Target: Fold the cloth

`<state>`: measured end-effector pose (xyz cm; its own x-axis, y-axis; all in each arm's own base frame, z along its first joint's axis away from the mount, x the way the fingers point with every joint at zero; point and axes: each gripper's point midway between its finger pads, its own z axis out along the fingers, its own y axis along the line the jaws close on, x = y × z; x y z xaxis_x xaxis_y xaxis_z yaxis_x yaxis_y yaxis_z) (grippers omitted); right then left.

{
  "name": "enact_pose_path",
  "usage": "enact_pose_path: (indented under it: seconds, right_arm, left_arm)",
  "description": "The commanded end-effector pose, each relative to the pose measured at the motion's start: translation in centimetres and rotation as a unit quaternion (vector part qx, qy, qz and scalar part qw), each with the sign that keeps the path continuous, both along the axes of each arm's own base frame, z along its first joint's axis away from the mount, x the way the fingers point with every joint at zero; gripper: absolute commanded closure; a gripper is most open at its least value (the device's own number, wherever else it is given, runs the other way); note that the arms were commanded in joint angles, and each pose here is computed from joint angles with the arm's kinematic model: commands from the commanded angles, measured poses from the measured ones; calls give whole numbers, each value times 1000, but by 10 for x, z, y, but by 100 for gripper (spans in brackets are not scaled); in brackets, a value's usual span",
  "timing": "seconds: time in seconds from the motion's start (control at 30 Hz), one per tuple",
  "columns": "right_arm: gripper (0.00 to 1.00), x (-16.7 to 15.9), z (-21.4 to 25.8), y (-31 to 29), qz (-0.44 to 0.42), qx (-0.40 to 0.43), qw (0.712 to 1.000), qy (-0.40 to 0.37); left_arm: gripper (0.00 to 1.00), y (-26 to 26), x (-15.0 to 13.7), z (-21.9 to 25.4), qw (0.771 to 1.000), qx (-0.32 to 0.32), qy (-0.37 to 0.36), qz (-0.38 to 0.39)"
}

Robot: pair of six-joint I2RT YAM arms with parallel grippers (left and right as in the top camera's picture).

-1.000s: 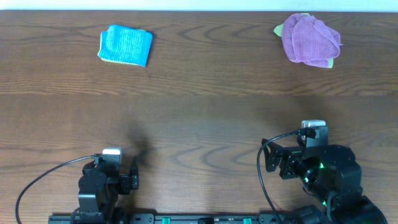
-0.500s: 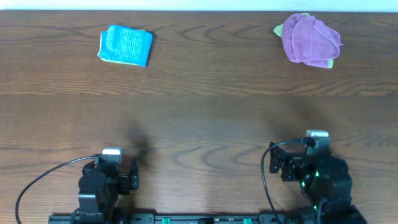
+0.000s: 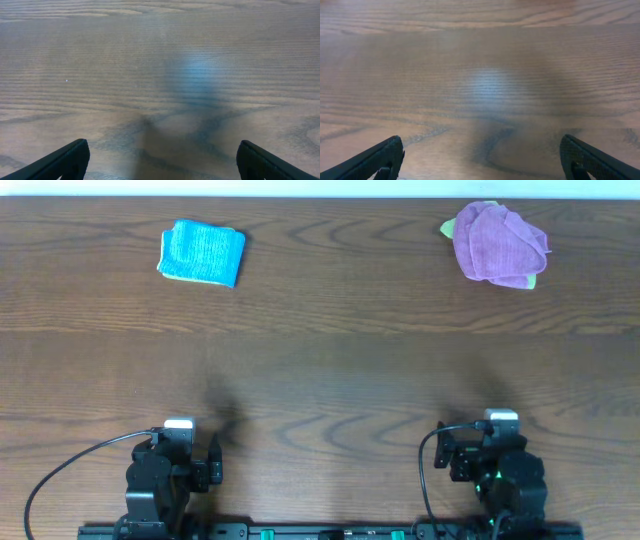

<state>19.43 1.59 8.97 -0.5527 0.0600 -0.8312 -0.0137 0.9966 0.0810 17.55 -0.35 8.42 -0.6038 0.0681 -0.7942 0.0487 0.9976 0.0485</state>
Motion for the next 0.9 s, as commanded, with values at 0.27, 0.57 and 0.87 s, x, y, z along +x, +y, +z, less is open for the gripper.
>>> enact_pose_path:
  seconds: [0.27, 0.57, 0.87]
  right_arm:
    - [1, 1, -12, -3, 18, -41, 999, -3]
    - [1, 1, -12, -3, 20, -44, 999, -4]
    - [1, 1, -12, -3, 20, -44, 999, -4]
  left_arm:
    - [5, 0, 0, -1, 1000, 5, -2, -1]
    - [5, 0, 0, -1, 1000, 5, -2, -1]
    - [5, 0, 0, -1, 1000, 5, -2, -1]
